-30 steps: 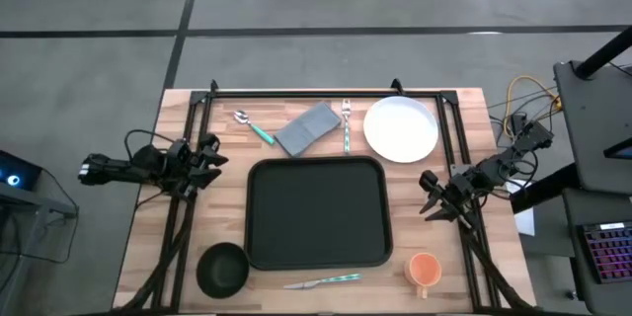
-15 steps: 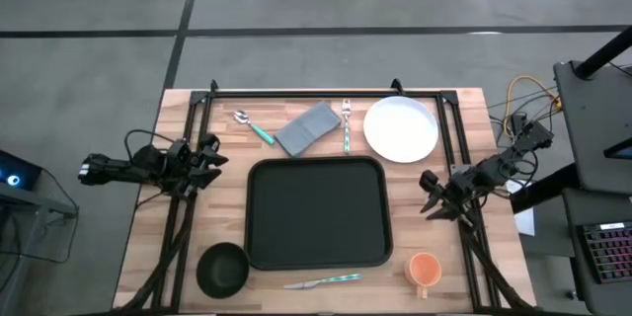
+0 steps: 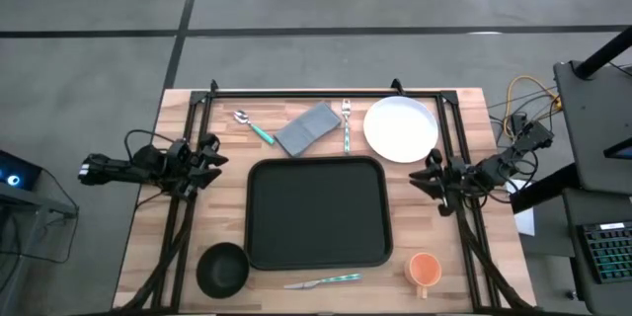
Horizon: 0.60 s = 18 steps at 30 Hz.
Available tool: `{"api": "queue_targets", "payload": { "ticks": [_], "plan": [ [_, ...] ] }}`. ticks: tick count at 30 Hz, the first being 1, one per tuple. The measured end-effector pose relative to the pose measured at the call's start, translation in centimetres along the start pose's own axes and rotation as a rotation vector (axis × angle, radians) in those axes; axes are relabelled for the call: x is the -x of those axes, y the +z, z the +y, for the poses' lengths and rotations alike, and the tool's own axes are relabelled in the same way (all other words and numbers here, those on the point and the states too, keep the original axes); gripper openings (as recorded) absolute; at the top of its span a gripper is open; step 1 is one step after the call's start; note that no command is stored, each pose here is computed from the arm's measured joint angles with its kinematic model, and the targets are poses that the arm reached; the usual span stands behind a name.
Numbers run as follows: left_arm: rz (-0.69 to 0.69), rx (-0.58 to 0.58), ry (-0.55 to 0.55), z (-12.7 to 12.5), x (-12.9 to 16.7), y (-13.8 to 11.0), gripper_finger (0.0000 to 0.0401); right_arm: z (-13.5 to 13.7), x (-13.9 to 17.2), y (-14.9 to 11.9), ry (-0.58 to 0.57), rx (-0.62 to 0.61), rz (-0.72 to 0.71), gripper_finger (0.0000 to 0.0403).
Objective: Set up tray
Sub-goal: Put the mug on the tray
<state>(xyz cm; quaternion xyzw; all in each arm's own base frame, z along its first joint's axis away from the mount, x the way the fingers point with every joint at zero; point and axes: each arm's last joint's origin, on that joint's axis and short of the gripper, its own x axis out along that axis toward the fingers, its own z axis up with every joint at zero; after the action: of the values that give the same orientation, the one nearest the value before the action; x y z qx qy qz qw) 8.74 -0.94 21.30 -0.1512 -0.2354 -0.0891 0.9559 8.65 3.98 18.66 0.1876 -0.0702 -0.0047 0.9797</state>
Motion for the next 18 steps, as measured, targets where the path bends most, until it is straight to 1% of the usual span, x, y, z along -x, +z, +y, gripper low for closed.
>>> {"api": "queue_targets", "payload": {
  "ticks": [5, 9, 11, 14, 18],
  "plan": [
    [-0.011, -0.008, 0.01, 0.02, 0.0, 0.08, 0.0141, -0.04, -0.02, -0.03, -0.016, -0.004, -0.001, 0.0086],
    [-0.015, -0.018, 0.011, 0.01, 0.0, 0.12, 0.0141, -0.07, -0.02, -0.03, -0.029, -0.055, -0.005, 0.0086],
    [-0.025, -0.052, 0.046, 0.11, 0.0, 0.15, 0.0141, -0.18, -0.02, -0.01, -0.068, -0.065, -0.016, 0.0086],
    [-0.029, -0.087, 0.134, 0.4, -0.07, 0.05, 0.0141, -0.31, -0.01, 0.07, -0.114, -0.069, -0.035, 0.0086],
    [-0.013, -0.034, 0.141, 0.47, -0.14, -0.16, 0.0141, -0.4, 0.0, 0.08, -0.145, -0.068, -0.043, 0.0086]
  ]
}}
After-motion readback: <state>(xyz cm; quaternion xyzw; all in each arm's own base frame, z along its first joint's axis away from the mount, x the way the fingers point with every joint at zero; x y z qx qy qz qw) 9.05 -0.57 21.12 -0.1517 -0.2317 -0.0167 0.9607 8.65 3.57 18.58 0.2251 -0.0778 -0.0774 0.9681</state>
